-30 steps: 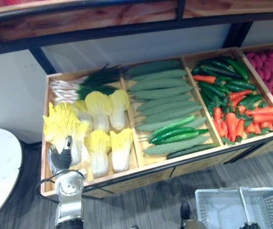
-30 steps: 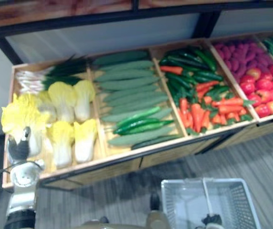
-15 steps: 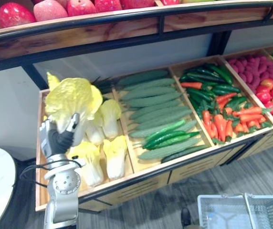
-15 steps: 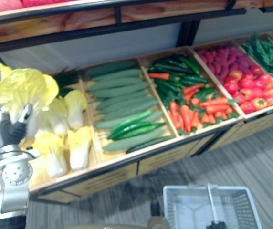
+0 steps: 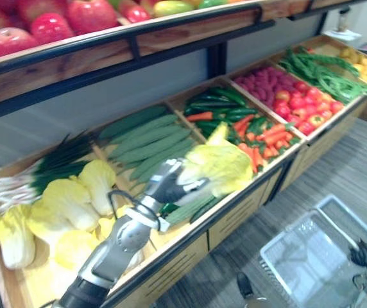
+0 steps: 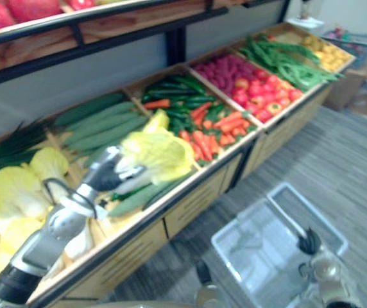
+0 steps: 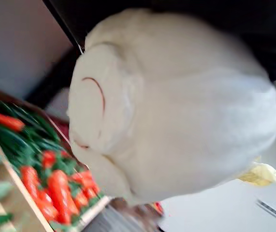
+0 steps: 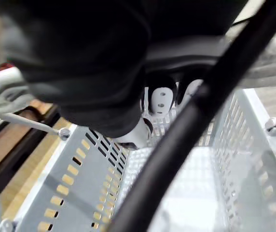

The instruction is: Pick vegetable in the basket

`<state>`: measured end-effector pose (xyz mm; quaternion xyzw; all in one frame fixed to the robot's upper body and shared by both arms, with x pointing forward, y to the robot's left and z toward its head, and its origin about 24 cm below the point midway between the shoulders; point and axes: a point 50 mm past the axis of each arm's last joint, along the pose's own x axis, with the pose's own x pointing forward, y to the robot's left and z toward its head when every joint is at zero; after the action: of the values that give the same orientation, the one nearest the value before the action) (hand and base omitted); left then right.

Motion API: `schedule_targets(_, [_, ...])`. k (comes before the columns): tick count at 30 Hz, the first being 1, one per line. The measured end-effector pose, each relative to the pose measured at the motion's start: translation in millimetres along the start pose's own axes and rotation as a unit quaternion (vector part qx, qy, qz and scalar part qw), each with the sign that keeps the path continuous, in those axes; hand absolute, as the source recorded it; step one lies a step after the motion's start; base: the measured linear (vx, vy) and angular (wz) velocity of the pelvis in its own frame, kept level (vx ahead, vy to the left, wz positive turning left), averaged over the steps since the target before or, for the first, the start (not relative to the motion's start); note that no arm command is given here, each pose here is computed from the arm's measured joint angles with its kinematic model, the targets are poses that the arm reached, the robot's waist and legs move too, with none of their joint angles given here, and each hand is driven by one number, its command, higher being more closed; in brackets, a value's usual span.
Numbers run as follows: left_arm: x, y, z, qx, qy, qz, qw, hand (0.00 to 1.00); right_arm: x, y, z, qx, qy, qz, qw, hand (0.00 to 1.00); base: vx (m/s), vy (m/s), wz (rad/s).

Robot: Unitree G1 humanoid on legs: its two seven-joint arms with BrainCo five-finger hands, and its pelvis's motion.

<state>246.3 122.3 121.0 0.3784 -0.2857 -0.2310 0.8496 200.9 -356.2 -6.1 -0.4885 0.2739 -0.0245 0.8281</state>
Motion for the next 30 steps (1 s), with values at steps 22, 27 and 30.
schedule_targets(22, [9,-95,22,-0.072,-0.092,-0.321,0.94,1.0,11,-1,158,-0.132,-0.311,0.088,0.937,1.0,0.08,0.006,-0.4])
schedule_targets(27, [12,-105,18,-0.077,-0.08,-0.323,0.94,1.0,8,-5,173,-0.121,-0.337,0.087,0.929,1.0,0.02,-0.014,-0.03])
schedule_targets(30, [12,-115,14,-0.088,-0.063,-0.325,0.939,1.0,6,-7,181,-0.112,-0.353,0.086,0.925,1.0,0.04,-0.009,-0.09])
